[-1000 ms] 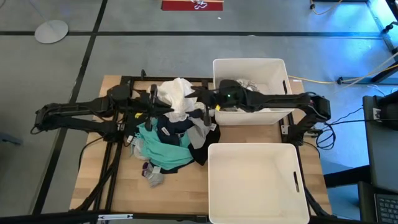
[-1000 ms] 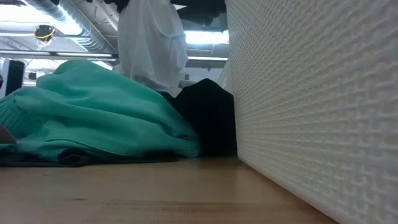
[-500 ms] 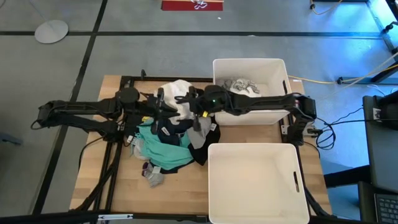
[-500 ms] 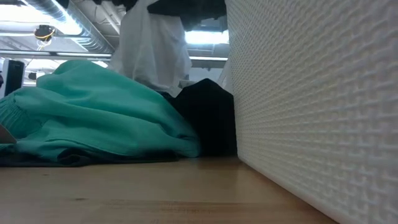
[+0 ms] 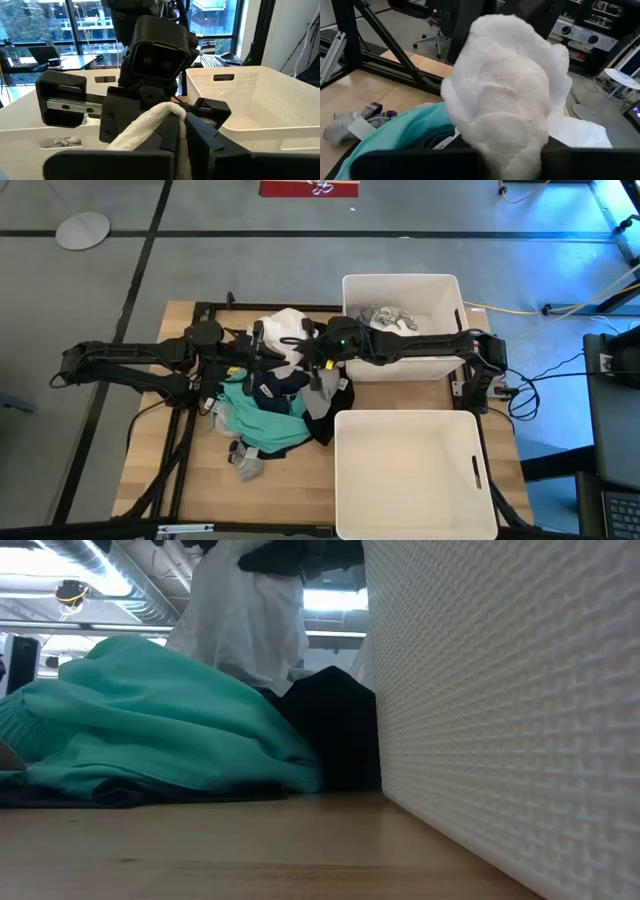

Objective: Sort clothes
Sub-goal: Put the white dress into the top white laundry bin

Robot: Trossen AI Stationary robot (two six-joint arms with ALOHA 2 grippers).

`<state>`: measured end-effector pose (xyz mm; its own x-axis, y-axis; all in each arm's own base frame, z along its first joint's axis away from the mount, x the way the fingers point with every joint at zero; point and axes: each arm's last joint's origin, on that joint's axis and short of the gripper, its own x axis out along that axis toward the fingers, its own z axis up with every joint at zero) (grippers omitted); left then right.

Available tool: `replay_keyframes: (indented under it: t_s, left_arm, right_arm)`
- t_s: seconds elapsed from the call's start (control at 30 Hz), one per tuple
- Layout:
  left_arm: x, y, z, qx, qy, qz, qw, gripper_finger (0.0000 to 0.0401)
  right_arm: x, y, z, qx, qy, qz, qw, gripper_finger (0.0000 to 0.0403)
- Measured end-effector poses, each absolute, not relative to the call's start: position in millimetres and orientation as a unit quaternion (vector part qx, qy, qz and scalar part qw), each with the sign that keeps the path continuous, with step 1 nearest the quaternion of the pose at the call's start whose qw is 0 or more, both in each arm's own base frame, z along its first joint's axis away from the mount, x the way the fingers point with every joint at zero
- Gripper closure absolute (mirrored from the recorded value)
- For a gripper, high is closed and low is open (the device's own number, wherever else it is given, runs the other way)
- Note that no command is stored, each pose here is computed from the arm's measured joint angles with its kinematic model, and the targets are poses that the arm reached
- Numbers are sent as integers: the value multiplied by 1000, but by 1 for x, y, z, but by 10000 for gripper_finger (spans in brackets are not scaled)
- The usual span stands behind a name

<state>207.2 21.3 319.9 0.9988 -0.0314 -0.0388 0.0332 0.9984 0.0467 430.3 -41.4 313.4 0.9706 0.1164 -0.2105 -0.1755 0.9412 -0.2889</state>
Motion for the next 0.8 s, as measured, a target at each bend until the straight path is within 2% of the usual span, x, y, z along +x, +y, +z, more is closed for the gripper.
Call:
replay_keyframes:
  t_s: [0.13,0.27,0.43,0.6,0.8]
  left_arm:
    - [207,21,321,33,14,-16,999,386]
    - [207,21,321,29,12,-15,999,386]
    - [207,22,322,22,11,-9,1000,376]
    - [206,23,323,4,10,11,1000,315]
    - [198,25,334,25,3,60,998,236]
  right_arm:
    - [429,-42,316,-156,94,68,981,365]
    - [425,-39,321,-157,96,57,981,333]
    - [420,-40,329,-162,96,39,981,355]
    - [411,-40,342,-169,88,24,981,364]
    - [382,-40,381,-184,59,-29,981,347]
